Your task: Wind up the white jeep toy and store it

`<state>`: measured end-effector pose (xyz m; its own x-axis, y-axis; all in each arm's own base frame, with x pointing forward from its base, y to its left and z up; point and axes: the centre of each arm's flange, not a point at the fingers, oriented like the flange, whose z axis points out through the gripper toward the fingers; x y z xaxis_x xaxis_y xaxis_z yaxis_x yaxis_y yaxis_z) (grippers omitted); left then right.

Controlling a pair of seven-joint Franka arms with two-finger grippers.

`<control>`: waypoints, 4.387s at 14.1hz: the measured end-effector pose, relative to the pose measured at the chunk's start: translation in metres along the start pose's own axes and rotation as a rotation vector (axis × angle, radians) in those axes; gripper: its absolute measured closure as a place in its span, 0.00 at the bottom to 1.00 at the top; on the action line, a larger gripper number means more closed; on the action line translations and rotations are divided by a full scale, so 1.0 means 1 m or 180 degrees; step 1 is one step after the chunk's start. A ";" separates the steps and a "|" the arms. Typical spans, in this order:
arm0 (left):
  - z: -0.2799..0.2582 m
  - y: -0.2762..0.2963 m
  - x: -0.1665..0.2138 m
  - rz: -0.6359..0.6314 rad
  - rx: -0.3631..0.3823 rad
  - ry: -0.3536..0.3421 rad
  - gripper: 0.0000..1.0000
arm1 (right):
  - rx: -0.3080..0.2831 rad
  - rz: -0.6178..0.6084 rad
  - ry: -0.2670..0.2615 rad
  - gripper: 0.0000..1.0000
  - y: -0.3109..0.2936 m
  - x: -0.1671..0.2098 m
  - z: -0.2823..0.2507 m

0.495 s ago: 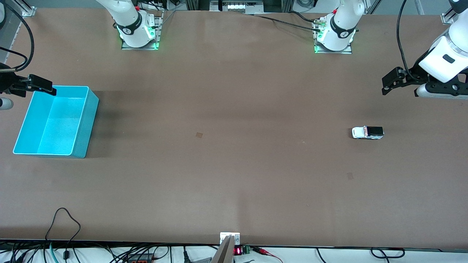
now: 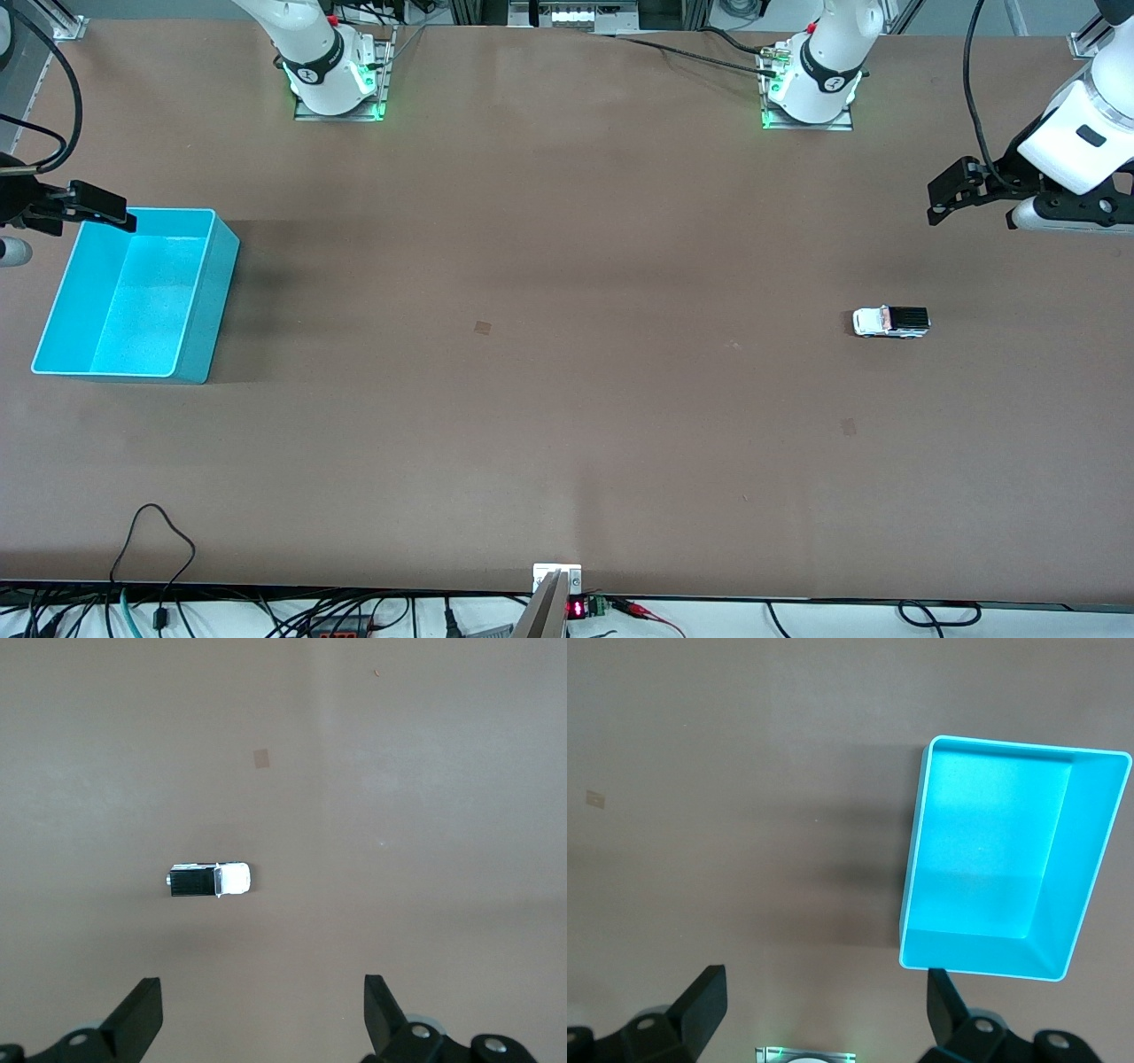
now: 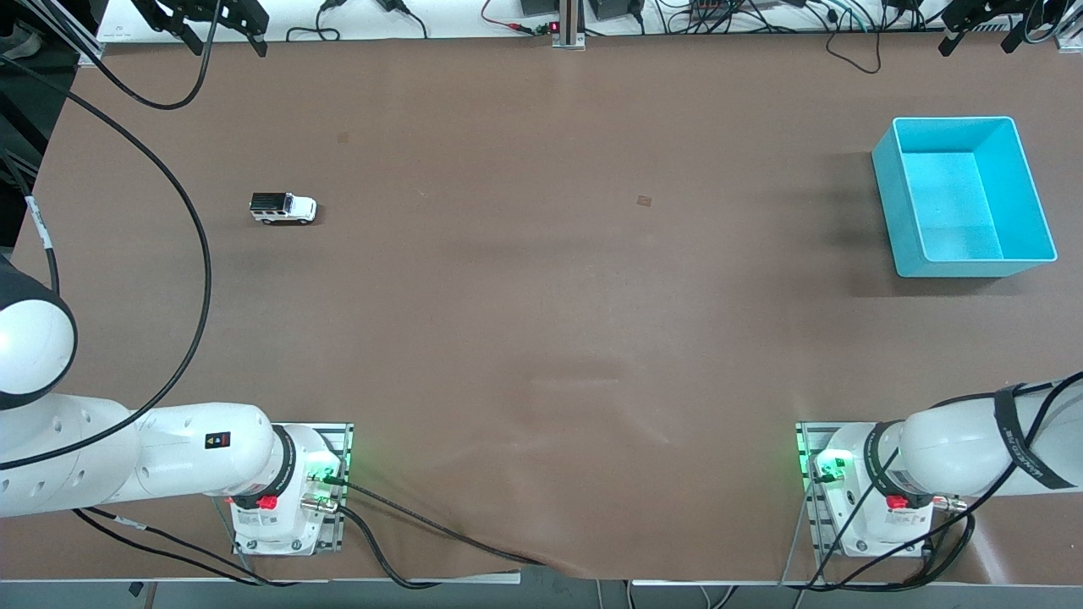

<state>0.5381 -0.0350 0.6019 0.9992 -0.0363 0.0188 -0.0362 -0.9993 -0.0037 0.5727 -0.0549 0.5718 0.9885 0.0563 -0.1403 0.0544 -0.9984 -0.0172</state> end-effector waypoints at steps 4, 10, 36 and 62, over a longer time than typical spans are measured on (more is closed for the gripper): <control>0.009 -0.015 0.003 -0.0169 -0.0005 -0.0064 0.00 | 0.0000 0.0001 0.0002 0.00 0.000 0.000 0.000; 0.083 -0.037 0.031 -0.1052 0.0108 -0.0435 0.00 | 0.0000 0.0002 0.0002 0.00 0.000 0.000 0.000; 0.362 -0.132 0.009 -0.4865 0.0647 -0.0221 0.00 | 0.0002 0.0004 -0.0006 0.00 0.001 0.000 0.001; 0.405 -0.127 -0.005 -0.4982 0.0525 -0.0226 0.03 | 0.0002 0.0004 -0.0006 0.00 0.001 0.000 0.001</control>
<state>0.5458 0.0932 0.1976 0.0416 0.9971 0.0631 0.9908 -0.0330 -0.1312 0.5726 -0.0557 0.5703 0.9883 0.0550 -0.1422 0.0530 -0.9984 -0.0175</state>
